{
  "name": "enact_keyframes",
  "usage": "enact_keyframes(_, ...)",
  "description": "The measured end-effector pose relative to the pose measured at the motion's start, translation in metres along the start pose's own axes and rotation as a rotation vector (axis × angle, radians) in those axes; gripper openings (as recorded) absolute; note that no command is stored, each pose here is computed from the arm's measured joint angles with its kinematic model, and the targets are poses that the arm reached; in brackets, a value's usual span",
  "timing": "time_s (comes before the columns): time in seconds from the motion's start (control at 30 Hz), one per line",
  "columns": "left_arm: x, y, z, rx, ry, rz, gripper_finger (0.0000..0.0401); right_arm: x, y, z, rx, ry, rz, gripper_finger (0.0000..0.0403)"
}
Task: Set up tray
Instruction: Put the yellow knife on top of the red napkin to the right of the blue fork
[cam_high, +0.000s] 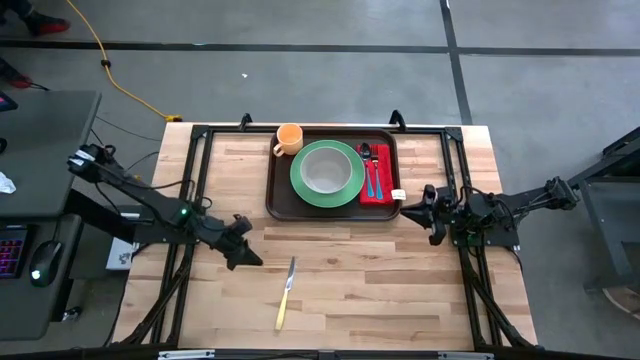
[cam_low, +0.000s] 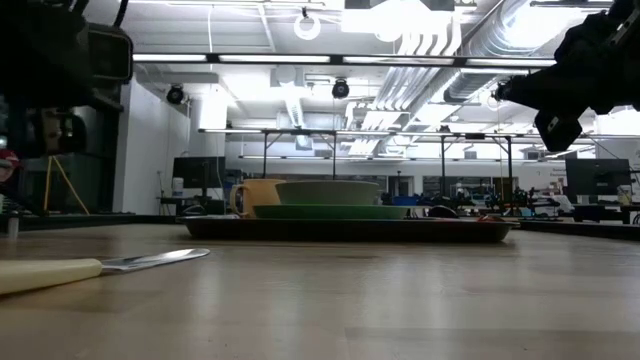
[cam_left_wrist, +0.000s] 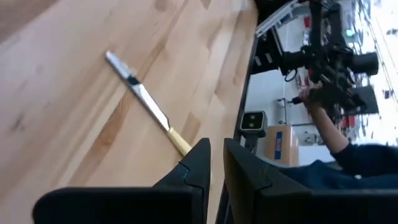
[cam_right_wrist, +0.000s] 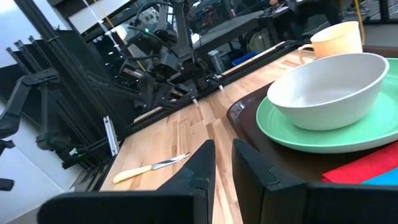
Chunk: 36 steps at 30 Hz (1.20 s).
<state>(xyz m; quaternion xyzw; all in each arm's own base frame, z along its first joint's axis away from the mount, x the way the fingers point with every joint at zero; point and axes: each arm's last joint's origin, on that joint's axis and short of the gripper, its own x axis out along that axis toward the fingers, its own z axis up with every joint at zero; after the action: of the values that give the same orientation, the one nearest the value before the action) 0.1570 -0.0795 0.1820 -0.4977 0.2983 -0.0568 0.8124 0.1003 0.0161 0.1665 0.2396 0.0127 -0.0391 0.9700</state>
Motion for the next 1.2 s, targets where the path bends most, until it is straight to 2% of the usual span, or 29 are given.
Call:
enact_keyframes(0.27,0.014,-0.002,-0.011,-0.144,0.025,0.02,0.0076,0.0,0.001,-0.001,-0.002,0.024,0.035,0.0032)
enact_keyframes(0.57,0.031,-0.028,-0.009,-0.106,0.052,0.011,0.0076,0.0,0.001,-0.002,-0.009,0.038,0.055,0.0032)
enact_keyframes(0.7,0.037,-0.033,-0.009,-0.107,0.09,0.02,0.0076,0.0,0.001,-0.002,-0.01,0.039,0.056,0.0032)
enact_keyframes(1.0,0.038,-0.035,-0.011,-0.163,0.177,0.137,0.0076,0.0,0.001,-0.002,-0.002,0.039,0.055,0.0032)
enact_keyframes(1.2,0.035,-0.049,-0.006,-0.164,0.197,0.202,0.0076,0.0,0.001,-0.002,0.019,0.04,0.054,0.0032)
